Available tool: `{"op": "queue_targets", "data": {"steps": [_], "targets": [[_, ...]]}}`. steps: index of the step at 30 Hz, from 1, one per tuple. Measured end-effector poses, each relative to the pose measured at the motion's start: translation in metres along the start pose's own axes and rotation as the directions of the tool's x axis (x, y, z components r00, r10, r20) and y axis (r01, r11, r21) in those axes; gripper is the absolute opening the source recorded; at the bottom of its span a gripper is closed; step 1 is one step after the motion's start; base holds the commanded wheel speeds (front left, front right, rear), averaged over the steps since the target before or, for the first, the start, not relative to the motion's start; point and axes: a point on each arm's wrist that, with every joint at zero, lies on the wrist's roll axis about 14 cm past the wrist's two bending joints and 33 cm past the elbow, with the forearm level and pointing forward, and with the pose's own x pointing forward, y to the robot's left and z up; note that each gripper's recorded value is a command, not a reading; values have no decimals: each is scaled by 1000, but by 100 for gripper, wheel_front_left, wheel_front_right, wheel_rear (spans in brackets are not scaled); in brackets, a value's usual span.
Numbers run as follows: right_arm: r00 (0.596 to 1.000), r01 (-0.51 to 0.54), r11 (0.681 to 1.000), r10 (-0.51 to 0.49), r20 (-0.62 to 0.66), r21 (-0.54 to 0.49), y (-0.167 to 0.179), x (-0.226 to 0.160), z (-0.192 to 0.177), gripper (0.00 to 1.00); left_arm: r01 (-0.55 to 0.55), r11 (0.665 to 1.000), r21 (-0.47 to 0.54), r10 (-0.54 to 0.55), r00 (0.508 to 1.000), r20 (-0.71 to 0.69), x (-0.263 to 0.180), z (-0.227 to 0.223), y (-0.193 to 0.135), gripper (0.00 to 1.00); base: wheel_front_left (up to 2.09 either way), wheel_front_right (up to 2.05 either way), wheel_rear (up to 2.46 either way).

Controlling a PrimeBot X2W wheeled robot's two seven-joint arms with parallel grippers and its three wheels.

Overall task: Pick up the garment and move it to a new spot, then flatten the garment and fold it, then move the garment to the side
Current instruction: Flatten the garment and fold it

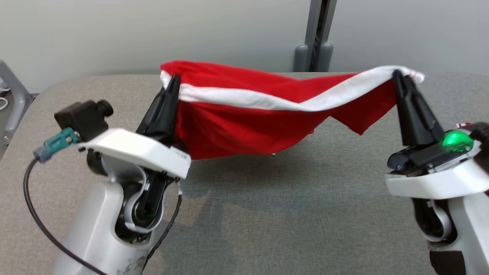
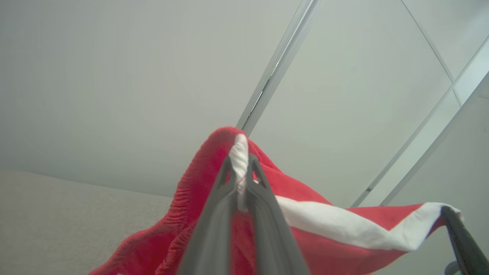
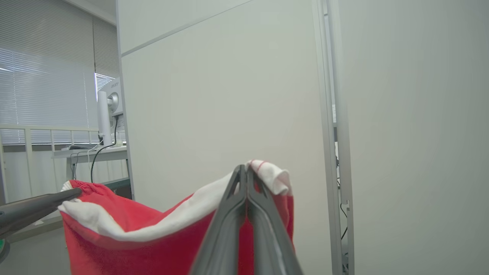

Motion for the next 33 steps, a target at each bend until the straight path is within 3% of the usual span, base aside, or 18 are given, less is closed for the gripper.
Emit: {"op": "queue_targets", "data": {"steps": [5, 14, 18, 24, 29, 33], "targets": [[996, 31, 997, -25, 82, -70, -12, 8, 30, 0, 28, 971, -236, -34, 999, -23, 16, 17, -27, 0, 0, 0, 0], [996, 62, 981, -49, 75, -183, -35, 38, 51, 0, -87, 852, -516, 38, 994, -104, 56, 41, -40, 0, 0, 0, 0], [998, 62, 969, -54, 40, -240, -52, 60, 49, 0, -140, 839, -526, 42, 980, -193, 85, 26, -46, 0, 0, 0, 0], [1000, 21, 966, -23, -5, -259, -75, 117, 36, 0, -185, 879, -439, 82, 967, -243, 151, 12, -42, 0, 0, 0, 0], [1000, 12, 944, -11, 6, -330, -104, 164, 23, 0, -148, 911, -386, 89, 982, -166, 215, 23, -36, 0, 0, 0, 0], [997, 66, 928, -42, 72, -367, -138, 185, 14, 0, -95, 911, -402, 65, 994, -87, 258, 25, -31, 0, 0, 0, 0]]}}
